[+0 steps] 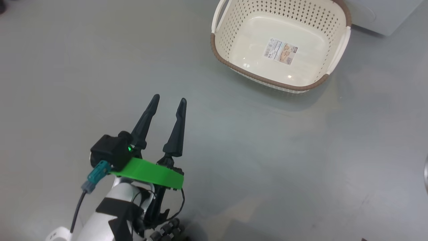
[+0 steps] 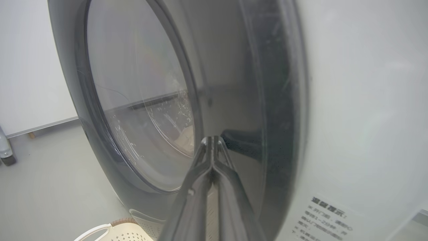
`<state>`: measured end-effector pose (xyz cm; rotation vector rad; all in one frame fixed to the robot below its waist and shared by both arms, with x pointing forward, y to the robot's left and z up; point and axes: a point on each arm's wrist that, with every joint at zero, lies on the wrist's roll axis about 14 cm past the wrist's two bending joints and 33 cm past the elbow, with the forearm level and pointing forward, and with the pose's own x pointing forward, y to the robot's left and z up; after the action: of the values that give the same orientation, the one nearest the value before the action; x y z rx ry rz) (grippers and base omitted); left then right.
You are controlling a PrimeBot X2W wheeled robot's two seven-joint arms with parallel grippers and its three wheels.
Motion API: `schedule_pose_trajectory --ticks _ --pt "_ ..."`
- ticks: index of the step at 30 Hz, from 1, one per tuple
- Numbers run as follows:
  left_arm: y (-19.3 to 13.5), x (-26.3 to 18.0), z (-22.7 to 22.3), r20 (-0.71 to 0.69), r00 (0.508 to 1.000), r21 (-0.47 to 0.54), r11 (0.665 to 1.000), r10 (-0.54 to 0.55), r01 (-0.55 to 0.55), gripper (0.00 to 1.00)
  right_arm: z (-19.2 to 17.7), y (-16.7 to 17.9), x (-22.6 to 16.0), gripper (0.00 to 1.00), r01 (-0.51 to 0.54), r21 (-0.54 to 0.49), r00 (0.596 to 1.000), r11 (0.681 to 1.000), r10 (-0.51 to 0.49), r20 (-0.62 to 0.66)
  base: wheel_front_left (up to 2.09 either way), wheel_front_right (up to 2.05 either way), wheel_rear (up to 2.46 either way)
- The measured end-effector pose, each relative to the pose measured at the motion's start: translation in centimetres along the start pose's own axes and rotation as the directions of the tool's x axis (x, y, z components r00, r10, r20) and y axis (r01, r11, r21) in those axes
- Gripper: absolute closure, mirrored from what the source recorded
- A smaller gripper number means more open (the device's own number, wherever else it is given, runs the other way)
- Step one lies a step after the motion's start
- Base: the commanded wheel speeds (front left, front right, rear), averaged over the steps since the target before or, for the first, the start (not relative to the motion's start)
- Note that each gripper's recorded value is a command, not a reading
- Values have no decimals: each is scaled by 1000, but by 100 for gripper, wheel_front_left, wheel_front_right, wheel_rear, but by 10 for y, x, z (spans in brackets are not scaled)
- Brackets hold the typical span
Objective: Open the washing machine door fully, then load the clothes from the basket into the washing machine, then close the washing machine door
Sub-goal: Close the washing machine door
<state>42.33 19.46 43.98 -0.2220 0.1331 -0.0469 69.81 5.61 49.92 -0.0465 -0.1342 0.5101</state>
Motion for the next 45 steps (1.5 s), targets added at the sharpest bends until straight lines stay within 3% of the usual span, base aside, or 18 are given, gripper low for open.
schedule_pose_trajectory --ticks 6,10,14,26,35,45 --pt "-4 -1 16 43 999 7 1000 -22 21 0 10 4 -24 100 -15 -26 1000 1000 15 -8 0 0 0" --pt "-10 -5 27 73 996 16 999 -45 44 0 12 10 -52 100 7 88 1000 996 -5 -21 0 0 0" --pt "-13 -13 30 84 995 23 998 -59 57 0 26 11 -80 100 0 74 1000 997 0 -10 0 0 0" --pt "-40 -20 51 160 980 -3 992 -122 124 0 42 -24 -186 100 135 58 991 989 -134 -21 0 0 0" --pt "-56 -24 66 205 965 10 986 -166 167 0 48 -49 -246 100 259 86 966 962 -258 -24 0 0 0" --pt "-59 -41 64 208 963 21 986 -169 168 0 59 -69 -313 100 394 152 917 906 -399 0 0 0 0"
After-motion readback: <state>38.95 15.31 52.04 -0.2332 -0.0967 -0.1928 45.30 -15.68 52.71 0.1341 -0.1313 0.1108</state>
